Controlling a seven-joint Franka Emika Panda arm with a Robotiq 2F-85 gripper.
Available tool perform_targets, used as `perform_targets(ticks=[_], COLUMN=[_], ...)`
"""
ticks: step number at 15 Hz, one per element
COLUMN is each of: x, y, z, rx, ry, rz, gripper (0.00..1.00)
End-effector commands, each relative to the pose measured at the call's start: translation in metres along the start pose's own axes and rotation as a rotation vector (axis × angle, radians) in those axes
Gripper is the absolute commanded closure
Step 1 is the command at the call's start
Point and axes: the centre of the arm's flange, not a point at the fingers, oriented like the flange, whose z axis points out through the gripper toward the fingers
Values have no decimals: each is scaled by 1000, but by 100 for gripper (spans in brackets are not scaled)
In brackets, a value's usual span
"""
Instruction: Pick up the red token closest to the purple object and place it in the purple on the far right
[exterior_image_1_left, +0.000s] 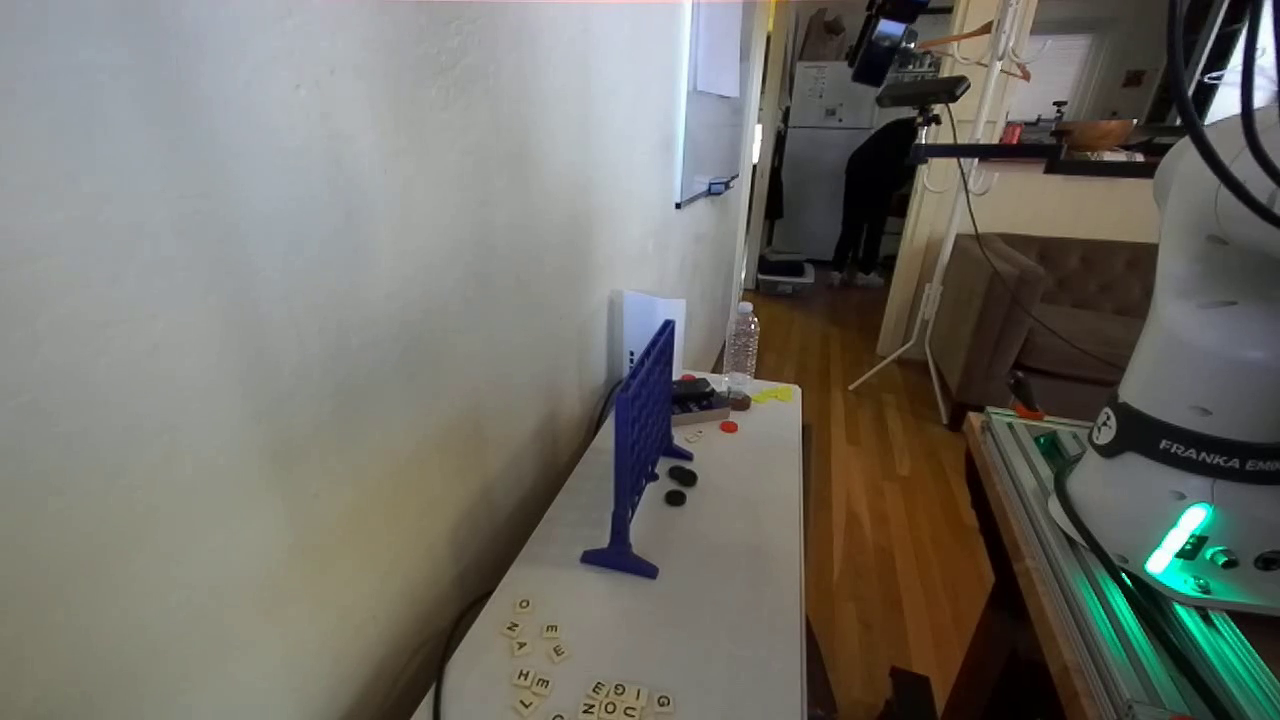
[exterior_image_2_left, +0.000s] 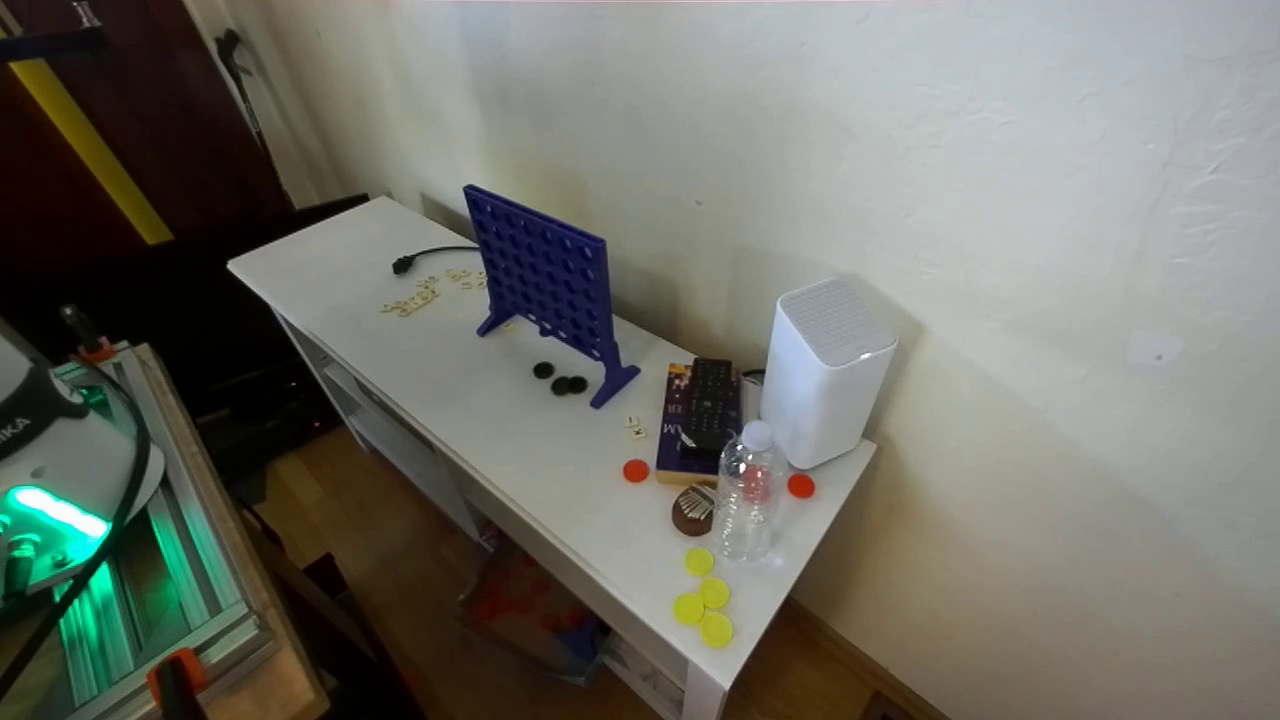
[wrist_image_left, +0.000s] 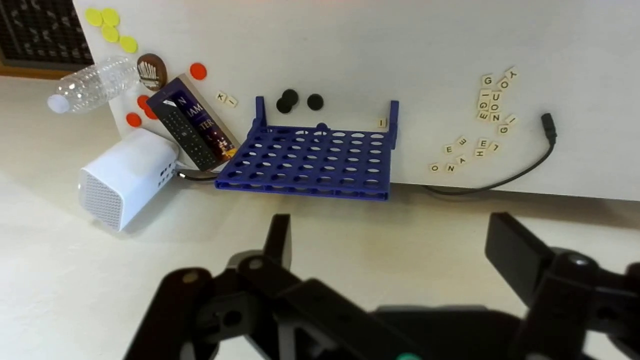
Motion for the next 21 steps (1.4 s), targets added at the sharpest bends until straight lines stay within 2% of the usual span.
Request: perform_targets(ticks=[1, 5, 7, 8, 12, 17, 21], x=[6, 6, 9, 10, 8, 1, -14], y=[30, 71, 91, 102, 138, 181, 206], z=[21, 58, 82, 98, 166, 235, 293], rx=[43, 106, 117, 96, 46, 2, 22], ry=[-36, -41, -20, 2, -1, -76, -118], rz=[42, 3, 54, 99, 233, 316, 396], gripper=[0, 0, 0, 0, 0, 0, 0])
